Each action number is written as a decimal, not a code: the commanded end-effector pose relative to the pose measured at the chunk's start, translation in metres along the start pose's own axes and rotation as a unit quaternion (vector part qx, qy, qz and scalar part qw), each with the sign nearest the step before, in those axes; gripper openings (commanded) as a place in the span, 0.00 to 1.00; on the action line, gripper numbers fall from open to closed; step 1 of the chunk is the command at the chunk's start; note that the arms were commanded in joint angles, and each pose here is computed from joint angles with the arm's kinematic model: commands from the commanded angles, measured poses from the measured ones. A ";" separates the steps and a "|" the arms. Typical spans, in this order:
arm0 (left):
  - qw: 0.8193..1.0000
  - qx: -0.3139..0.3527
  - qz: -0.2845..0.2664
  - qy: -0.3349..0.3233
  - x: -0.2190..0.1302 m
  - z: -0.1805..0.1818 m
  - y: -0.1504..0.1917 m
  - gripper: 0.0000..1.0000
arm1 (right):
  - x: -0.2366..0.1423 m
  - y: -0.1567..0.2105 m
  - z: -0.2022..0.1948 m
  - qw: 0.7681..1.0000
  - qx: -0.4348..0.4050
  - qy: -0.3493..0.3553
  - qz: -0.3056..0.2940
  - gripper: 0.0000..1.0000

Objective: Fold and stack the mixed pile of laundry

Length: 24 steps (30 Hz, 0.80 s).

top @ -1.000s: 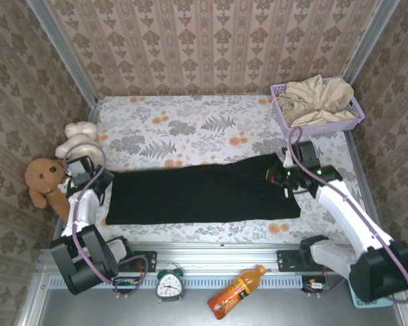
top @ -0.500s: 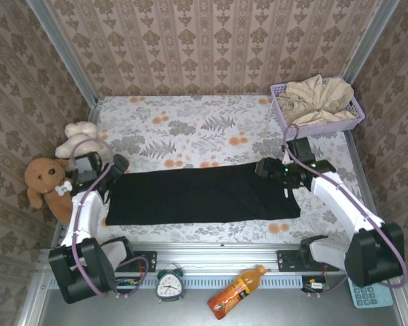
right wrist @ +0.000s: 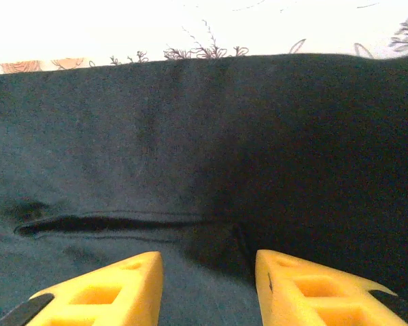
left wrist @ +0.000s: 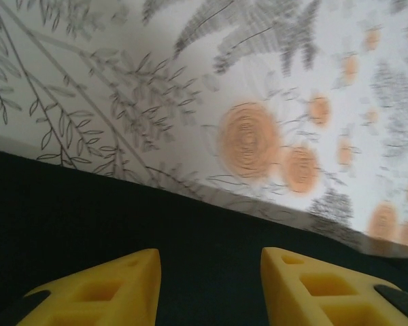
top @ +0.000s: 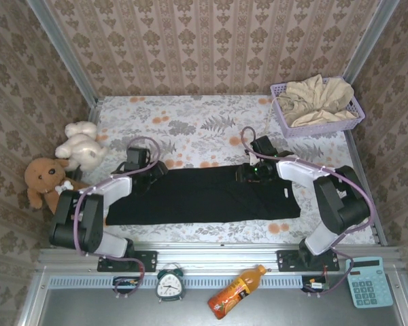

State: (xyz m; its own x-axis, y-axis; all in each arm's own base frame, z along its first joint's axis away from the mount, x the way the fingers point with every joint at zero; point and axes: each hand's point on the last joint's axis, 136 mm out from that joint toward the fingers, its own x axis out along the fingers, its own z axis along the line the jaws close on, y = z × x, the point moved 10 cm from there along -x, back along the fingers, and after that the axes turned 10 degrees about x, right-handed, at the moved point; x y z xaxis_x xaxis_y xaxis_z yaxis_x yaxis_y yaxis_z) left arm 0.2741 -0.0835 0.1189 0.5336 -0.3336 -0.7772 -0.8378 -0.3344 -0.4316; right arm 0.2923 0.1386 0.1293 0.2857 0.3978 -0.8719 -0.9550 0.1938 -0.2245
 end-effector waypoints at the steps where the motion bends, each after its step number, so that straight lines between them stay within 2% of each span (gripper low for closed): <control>1: 1.000 -0.020 -0.004 -0.004 0.014 0.006 0.002 0.46 | 0.001 -0.008 0.011 0.999 -0.017 -0.030 -0.010 0.38; 4: 0.999 -0.025 0.014 -0.016 0.026 0.013 0.008 0.47 | 0.003 0.002 0.013 0.999 -0.020 -0.039 0.004 0.29; 5: 0.999 -0.025 0.019 -0.018 0.029 0.014 0.010 0.47 | 0.004 0.005 0.012 0.999 -0.022 -0.036 0.006 0.22; 7: 0.999 -0.032 0.027 -0.018 0.034 0.017 0.012 0.48 | 0.001 0.009 0.010 0.999 -0.021 -0.027 0.009 0.00; 11: 0.999 -0.034 0.027 -0.011 0.036 0.015 0.008 0.48 | -0.024 0.022 0.027 0.999 -0.041 -0.031 -0.005 0.00; 15: 0.999 -0.024 0.019 -0.017 0.031 0.013 0.001 0.48 | -0.039 0.062 0.063 0.994 -0.059 -0.085 0.033 0.00; 16: 0.999 -0.023 0.017 -0.019 0.030 0.013 -0.001 0.49 | -0.038 0.074 0.076 0.990 -0.066 -0.114 0.054 0.08; 17: 0.999 -0.022 0.015 -0.020 0.030 0.013 -0.002 0.49 | -0.037 0.083 0.087 0.985 -0.069 -0.139 0.076 0.25; 19: 0.999 -0.019 0.015 -0.025 0.029 0.014 -0.004 0.50 | -0.035 0.096 0.109 0.974 -0.079 -0.178 0.116 0.40; 20: 0.999 -0.020 0.014 -0.024 0.027 0.014 -0.006 0.51 | -0.036 0.097 0.114 0.973 -0.082 -0.178 0.122 0.57; 21: 0.999 -0.020 0.015 -0.023 0.026 0.014 -0.007 0.53 | -0.037 0.093 0.114 0.976 -0.081 -0.160 0.119 0.96; 22: 1.000 -0.017 0.014 -0.021 0.024 0.013 -0.008 0.55 | -0.040 0.087 0.111 0.982 -0.083 -0.136 0.102 1.00; 24: 1.000 -0.009 0.014 -0.019 0.019 0.010 -0.011 0.57 | -0.048 0.069 0.097 0.991 -0.075 -0.089 0.059 1.00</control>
State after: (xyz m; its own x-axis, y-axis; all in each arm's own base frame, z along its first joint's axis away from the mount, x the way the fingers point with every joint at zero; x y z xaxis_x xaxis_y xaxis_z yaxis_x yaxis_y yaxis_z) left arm 0.3007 -0.0849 0.1090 0.5675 -0.3490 -0.7458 -0.8149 -0.3676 -0.4481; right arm 0.2037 0.2383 0.1869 0.0872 0.6410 -0.7625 -0.9805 -0.0802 -0.1795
